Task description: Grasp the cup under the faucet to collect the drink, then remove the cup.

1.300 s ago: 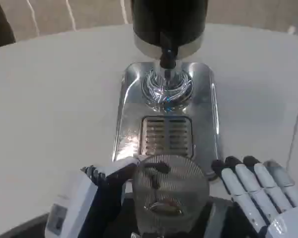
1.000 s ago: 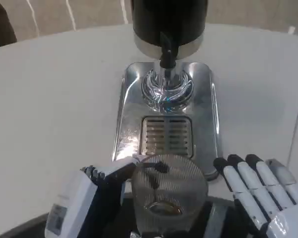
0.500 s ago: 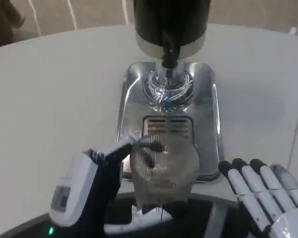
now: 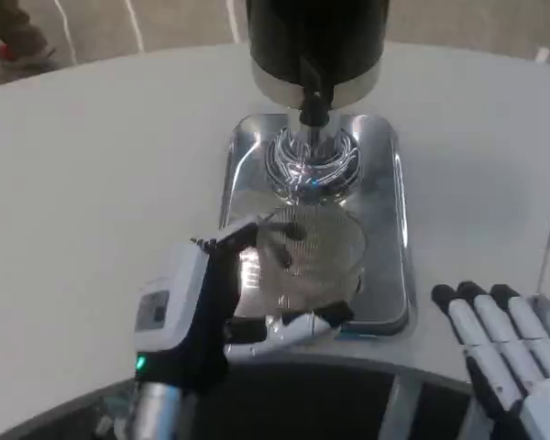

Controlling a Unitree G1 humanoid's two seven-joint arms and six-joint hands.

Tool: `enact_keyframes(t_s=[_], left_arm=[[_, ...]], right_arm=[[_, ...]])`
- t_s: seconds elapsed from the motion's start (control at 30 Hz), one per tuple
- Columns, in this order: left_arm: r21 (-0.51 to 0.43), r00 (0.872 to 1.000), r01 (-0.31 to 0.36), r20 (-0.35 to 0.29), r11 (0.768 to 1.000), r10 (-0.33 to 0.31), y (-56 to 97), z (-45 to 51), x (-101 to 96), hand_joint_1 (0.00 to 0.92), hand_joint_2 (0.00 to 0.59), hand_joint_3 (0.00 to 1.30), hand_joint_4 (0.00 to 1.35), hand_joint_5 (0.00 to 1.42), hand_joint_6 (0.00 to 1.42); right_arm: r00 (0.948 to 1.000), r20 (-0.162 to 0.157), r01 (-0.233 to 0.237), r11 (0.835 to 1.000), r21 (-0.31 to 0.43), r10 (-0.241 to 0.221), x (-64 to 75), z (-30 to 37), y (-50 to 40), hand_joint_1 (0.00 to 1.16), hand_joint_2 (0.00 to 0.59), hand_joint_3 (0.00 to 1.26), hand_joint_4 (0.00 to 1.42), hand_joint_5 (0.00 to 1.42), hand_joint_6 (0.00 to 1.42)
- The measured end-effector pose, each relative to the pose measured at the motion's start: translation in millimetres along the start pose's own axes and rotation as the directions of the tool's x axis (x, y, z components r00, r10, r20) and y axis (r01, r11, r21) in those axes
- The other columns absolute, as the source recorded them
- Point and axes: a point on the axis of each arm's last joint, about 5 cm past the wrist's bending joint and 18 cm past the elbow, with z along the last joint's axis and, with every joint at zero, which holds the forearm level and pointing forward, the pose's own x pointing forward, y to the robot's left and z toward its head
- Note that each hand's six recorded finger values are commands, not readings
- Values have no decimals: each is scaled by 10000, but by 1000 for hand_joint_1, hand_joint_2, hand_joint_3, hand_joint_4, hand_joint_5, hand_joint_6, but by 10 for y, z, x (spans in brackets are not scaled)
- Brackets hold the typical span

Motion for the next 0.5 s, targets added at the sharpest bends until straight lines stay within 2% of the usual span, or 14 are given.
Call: enact_keyframes(t_s=[0.1, 0.3, 0.5], left_arm=[[98, 9997, -13, -246, 10000, 16, -53, -64, 125, 670, 78, 1180, 1291, 1419, 1424], [49, 9991, 230, -354, 9997, -228, -179, -95, 288, 670, 78, 1180, 1291, 1419, 1424], [139, 9972, 235, -715, 9996, -225, -218, -157, 448, 669, 78, 1180, 1291, 1406, 1424]], right_arm=[[9998, -182, -30, 10000, -63, 28, -24, 3, -17, 394, 543, 0, 0, 0, 0], [9994, -359, 21, 10000, -88, -24, -42, 14, -41, 390, 544, 0, 0, 0, 0], [9984, -559, -66, 9999, -150, 58, -69, 6, -50, 388, 545, 0, 0, 0, 0]])
